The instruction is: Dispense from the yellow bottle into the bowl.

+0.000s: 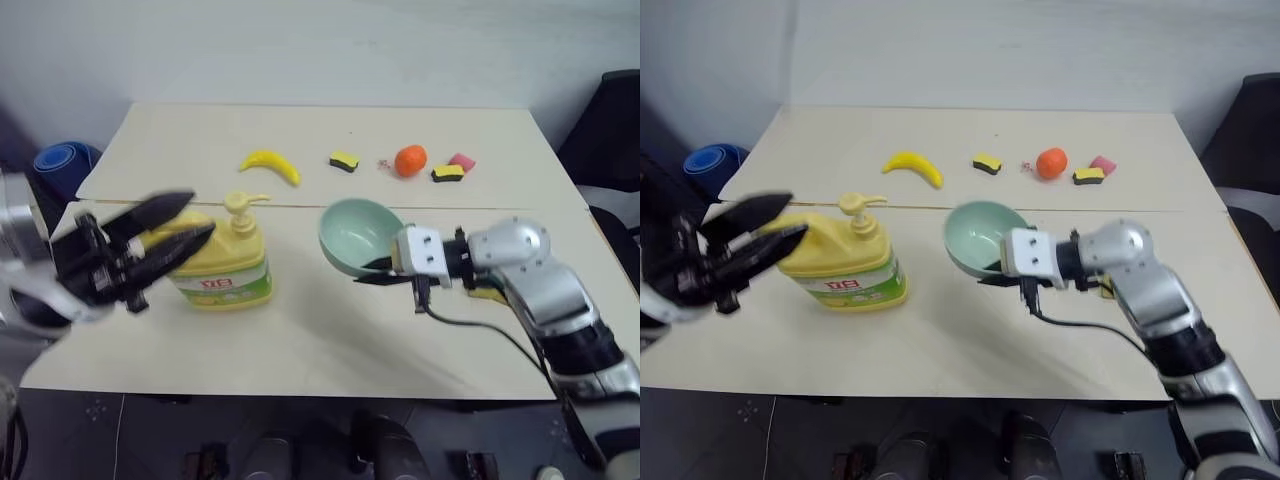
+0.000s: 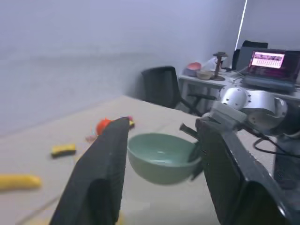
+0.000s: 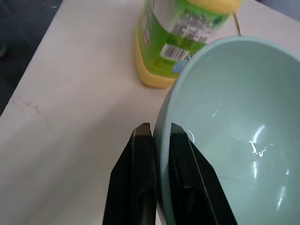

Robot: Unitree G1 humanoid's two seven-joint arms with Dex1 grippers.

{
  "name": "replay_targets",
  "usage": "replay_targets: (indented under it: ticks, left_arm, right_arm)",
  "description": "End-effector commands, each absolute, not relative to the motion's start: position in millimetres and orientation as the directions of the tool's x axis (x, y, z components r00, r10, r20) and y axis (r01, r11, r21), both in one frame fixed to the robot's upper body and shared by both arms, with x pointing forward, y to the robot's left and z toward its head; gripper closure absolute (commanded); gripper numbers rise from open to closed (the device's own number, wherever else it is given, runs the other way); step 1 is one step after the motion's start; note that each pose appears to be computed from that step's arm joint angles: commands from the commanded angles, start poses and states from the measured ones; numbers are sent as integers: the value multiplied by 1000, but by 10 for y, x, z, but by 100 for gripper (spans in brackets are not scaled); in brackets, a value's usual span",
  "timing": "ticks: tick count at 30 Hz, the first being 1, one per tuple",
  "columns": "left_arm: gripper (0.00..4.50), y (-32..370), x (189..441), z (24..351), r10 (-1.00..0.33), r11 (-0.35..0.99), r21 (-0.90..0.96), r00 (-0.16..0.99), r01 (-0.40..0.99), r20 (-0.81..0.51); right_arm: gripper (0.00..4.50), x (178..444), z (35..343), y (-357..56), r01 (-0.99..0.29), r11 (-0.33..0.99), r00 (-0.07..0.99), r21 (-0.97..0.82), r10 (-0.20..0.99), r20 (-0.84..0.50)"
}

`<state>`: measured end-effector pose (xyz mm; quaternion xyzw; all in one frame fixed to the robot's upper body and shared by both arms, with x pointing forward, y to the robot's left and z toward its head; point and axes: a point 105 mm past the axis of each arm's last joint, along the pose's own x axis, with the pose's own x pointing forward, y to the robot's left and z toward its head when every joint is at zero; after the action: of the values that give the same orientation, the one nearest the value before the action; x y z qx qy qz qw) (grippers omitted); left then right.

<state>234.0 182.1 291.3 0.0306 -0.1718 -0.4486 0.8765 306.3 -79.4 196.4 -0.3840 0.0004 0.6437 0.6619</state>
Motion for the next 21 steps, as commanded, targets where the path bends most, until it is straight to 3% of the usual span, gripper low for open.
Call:
replay_targets:
  ticks: [1, 6, 11, 14, 20, 21]
  left_arm:
    - [199, 1777, 2586, 2928, -775, 625, 201, 567, 754, 279]
    - [199, 1630, 2795, 2736, -789, 613, 213, 578, 761, 208]
    - [199, 1600, 2913, 2817, -759, 649, 217, 598, 730, 256]
    - [250, 1590, 2901, 2853, -761, 647, 229, 595, 727, 259]
    - [437, 1621, 2937, 2883, -748, 663, 266, 626, 700, 221]
    - [444, 1624, 2955, 2867, -745, 666, 270, 634, 695, 207]
  right_arm:
    - [450, 3153, 2085, -661, -862, -127, 178, -491, 830, -528]
    - [450, 3162, 2234, -341, -847, -186, 133, -497, 832, -539]
    - [450, 3216, 2289, -168, -836, -190, 135, -514, 837, -530]
    - [450, 3212, 2291, -159, -834, -196, 131, -517, 839, -529]
    - [450, 3181, 2267, -151, -832, -219, 113, -509, 832, -543]
    - [450, 3181, 2273, -141, -830, -220, 114, -512, 832, -543]
